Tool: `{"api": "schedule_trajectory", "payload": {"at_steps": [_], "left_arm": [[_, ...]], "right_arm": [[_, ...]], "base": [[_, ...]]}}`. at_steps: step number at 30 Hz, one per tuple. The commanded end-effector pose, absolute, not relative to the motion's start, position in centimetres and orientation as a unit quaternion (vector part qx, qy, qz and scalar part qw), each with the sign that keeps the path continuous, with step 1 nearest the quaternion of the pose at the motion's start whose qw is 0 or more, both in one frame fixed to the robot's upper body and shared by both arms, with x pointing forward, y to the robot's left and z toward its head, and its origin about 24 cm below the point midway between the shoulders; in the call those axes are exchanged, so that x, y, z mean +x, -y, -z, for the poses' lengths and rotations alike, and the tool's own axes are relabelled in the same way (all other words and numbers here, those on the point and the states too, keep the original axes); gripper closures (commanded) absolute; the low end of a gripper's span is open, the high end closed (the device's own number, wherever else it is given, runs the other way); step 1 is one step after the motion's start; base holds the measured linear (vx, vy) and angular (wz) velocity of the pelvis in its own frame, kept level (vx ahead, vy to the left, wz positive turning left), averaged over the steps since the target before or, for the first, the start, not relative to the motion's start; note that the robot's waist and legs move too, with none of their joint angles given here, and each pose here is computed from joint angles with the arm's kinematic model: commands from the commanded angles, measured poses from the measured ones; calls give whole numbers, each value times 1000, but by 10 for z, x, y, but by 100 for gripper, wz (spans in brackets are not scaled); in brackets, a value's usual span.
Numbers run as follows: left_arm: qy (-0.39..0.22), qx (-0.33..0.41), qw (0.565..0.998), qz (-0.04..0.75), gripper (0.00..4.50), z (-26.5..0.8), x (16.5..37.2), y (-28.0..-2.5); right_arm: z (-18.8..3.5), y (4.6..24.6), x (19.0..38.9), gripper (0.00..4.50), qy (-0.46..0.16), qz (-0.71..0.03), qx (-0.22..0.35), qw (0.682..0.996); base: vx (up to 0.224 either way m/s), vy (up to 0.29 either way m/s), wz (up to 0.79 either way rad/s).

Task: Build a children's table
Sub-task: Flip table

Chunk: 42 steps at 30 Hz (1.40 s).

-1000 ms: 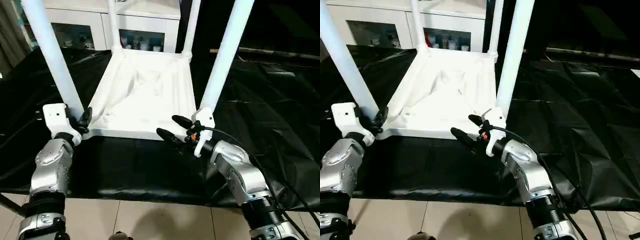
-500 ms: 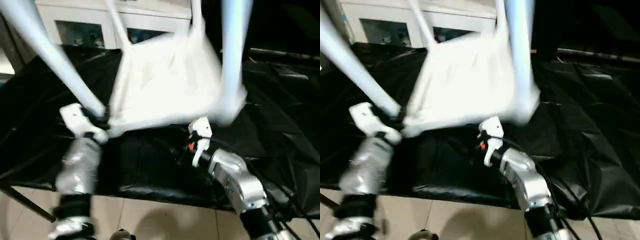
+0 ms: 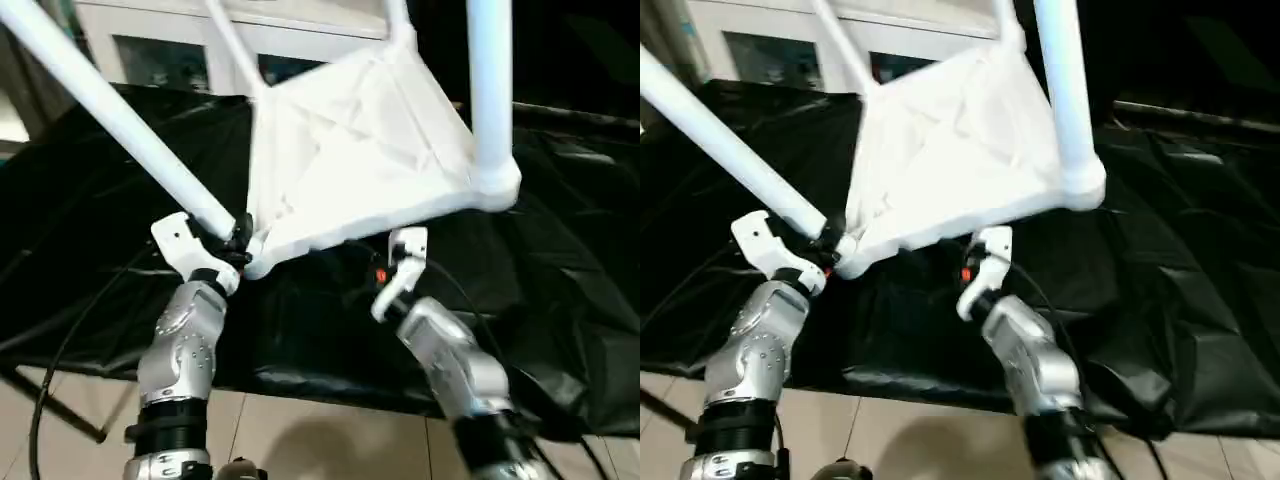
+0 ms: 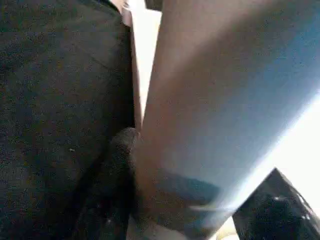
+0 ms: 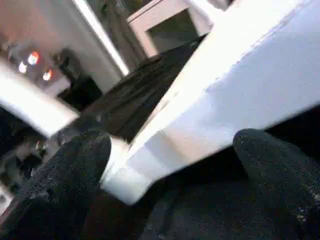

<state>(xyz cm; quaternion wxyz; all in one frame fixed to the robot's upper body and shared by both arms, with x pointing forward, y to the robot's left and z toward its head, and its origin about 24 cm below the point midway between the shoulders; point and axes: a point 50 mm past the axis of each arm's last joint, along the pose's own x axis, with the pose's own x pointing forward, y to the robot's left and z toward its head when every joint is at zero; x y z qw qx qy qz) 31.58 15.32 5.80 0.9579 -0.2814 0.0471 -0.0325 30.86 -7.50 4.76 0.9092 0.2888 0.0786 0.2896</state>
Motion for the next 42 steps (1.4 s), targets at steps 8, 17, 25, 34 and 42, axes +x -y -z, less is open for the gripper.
{"api": "schedule_trajectory", "payload": {"at_steps": [8,17,25,34,42], "left_arm": [[-65,-325,942,43,225,-50,311,-141],[-67,-321,943,64,225,-51,308,-136],[-70,-321,941,80,225,-52,302,-133],[-72,-319,941,86,225,-52,301,-135],[-75,-312,943,84,225,-52,303,-135]], "right_arm": [[-60,97,343,0,-66,-181,342,920],[-71,98,361,0,-60,-183,348,917],[-79,100,377,0,-60,-160,368,914],[-76,101,379,72,-65,-162,362,916],[-75,106,380,140,-62,-154,360,918]], "base": [[0,0,0],[0,0,0],[0,0,0],[0,0,0],[0,0,0]]}}
